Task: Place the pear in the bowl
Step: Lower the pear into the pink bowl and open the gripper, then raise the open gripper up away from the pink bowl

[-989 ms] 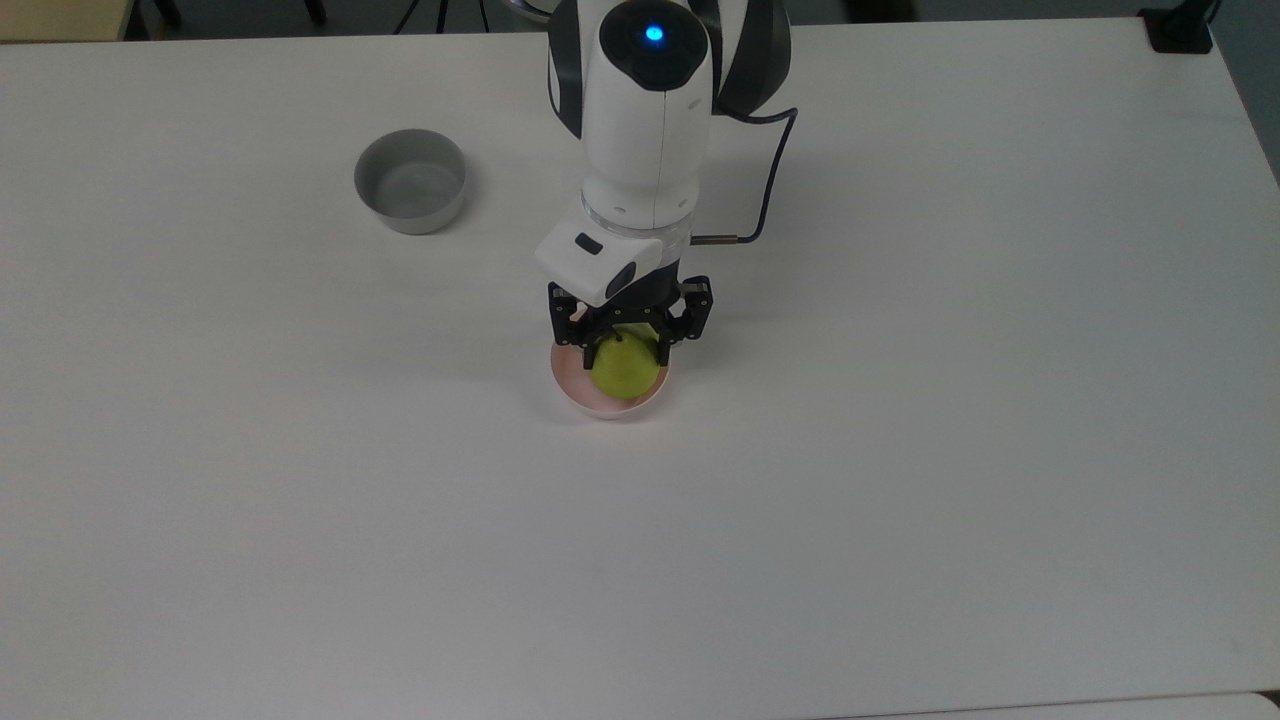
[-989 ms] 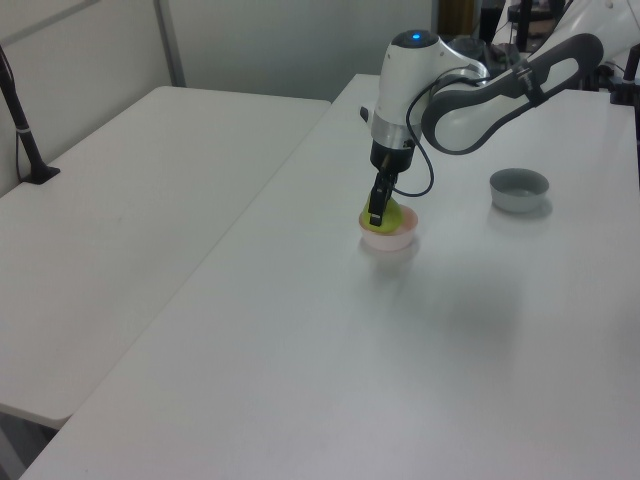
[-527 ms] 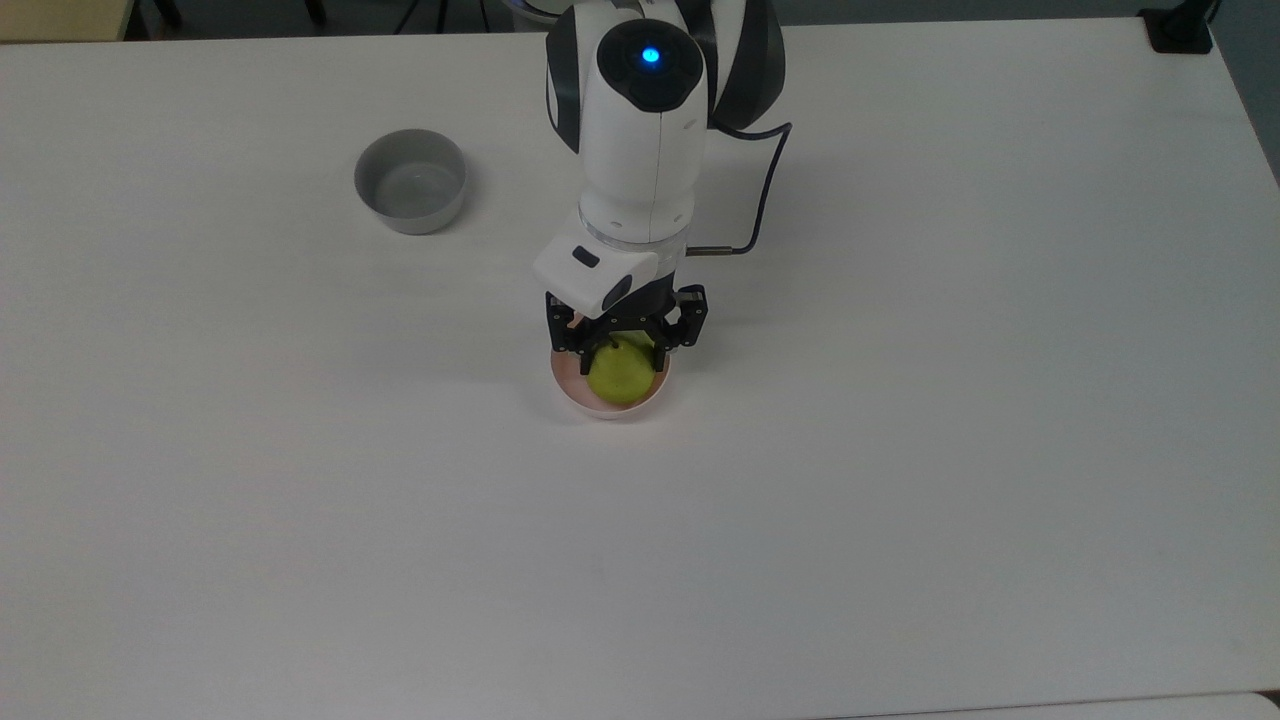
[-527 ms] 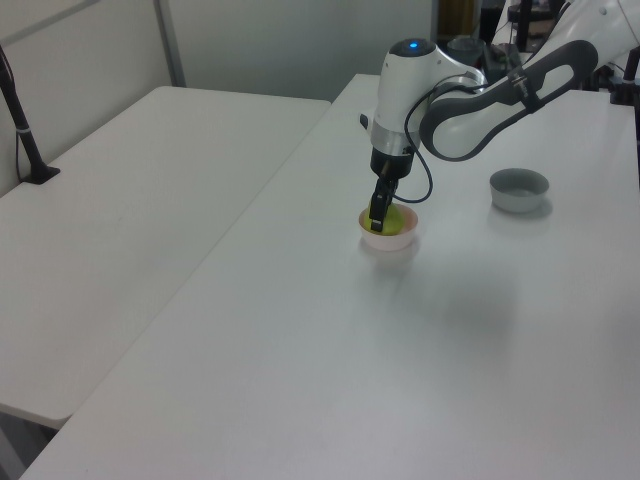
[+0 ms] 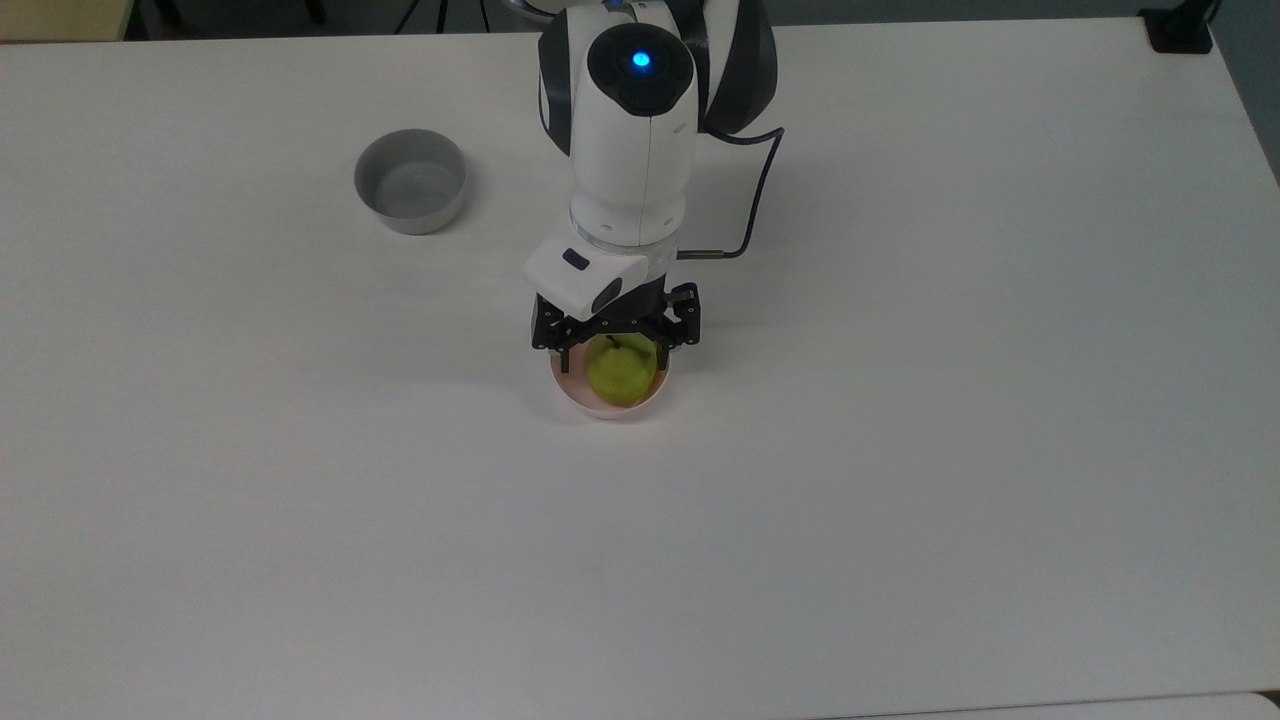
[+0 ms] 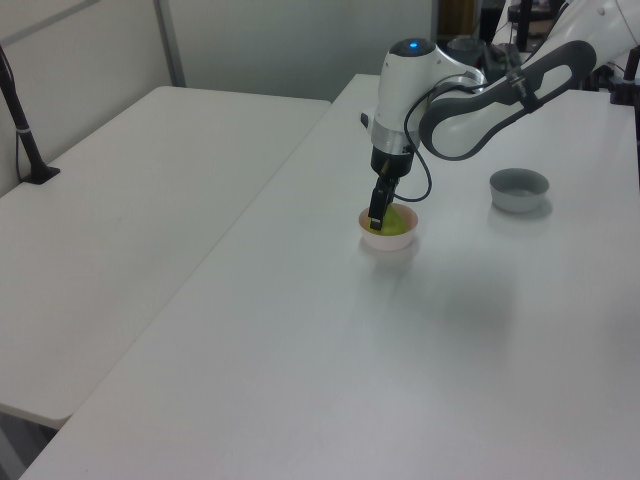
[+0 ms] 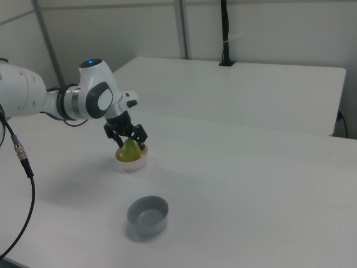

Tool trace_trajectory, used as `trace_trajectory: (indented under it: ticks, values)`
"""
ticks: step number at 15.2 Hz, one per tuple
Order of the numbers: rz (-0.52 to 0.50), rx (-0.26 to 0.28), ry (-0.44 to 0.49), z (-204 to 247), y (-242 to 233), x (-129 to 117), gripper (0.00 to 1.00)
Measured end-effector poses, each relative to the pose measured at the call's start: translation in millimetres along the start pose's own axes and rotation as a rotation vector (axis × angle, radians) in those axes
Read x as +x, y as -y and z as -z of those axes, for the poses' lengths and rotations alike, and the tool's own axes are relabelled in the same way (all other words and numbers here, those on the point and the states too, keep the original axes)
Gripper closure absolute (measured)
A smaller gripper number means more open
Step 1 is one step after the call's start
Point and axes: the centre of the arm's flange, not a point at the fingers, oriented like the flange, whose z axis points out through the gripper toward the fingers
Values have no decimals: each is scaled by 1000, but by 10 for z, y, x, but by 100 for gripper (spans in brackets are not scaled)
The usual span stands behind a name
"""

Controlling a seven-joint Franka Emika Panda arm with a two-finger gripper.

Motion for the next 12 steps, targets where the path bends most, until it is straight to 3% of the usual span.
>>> trace_trajectory:
  ticks: [6, 12]
  values:
    - [-8, 2, -27, 230, -24, 45, 0]
    - [-39, -12, 40, 991, -171, 37, 0]
